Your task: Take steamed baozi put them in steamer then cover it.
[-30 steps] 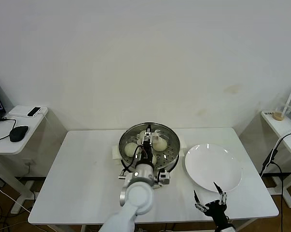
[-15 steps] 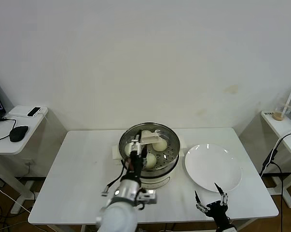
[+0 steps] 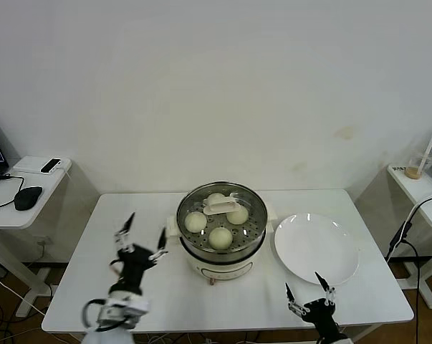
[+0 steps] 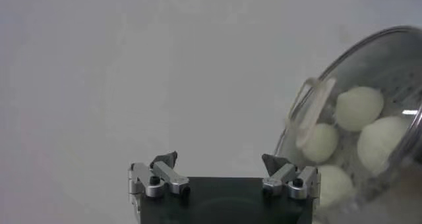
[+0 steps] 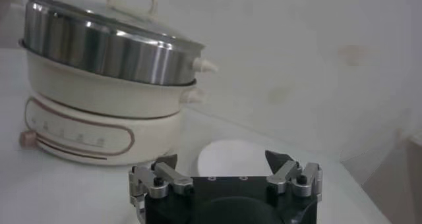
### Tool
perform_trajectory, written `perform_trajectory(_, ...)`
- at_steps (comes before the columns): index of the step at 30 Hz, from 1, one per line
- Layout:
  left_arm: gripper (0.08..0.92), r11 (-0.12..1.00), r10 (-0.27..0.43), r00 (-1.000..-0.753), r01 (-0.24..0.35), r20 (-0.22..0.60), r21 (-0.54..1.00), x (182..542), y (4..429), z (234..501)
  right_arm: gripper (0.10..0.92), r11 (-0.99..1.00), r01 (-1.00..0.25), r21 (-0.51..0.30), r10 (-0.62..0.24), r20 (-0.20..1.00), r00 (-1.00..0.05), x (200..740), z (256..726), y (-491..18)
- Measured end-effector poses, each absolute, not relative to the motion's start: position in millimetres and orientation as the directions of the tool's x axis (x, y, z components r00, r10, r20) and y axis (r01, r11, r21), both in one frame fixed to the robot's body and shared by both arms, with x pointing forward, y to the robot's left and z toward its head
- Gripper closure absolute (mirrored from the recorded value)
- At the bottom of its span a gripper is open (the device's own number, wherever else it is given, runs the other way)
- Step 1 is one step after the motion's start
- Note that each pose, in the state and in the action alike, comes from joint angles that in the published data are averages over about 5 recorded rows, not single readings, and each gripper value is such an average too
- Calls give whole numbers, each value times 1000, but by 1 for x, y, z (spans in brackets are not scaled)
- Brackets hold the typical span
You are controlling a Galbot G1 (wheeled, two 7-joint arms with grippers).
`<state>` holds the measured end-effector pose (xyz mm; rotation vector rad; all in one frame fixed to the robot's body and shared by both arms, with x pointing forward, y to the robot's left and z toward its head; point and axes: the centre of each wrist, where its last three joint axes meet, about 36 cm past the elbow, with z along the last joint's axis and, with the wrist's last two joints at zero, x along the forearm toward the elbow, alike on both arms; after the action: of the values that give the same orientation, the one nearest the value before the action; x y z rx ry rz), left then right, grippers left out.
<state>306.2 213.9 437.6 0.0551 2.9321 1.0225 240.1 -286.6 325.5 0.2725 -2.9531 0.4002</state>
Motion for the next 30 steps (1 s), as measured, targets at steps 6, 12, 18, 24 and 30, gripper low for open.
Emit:
perform_trajectory(6, 177, 929, -21, -1000, -13, 17, 371, 282, 244, 414, 200, 955, -203, -216, -171, 160, -972, 235, 330, -292)
perform_trajectory(12, 177, 976, -73, -995, -58, 64, 208, 254, 258, 387, 200, 961, -215, -175, -189, 156, -970, 229, 331, -295)
perform_trajectory(18, 177, 988, -119, -988, -108, 100, 112, 230, 263, 373, 200, 964, -227, -136, -202, 175, -964, 223, 329, -293)
perform_trajectory(24, 177, 989, -141, -983, -134, 120, 63, 211, 261, 367, 200, 965, -235, -114, -210, 194, -958, 221, 329, -288)
perform_trajectory(30, 177, 989, -149, -980, -144, 135, 44, 201, 259, 366, 200, 965, -243, -99, -219, 206, -954, 218, 331, -285)
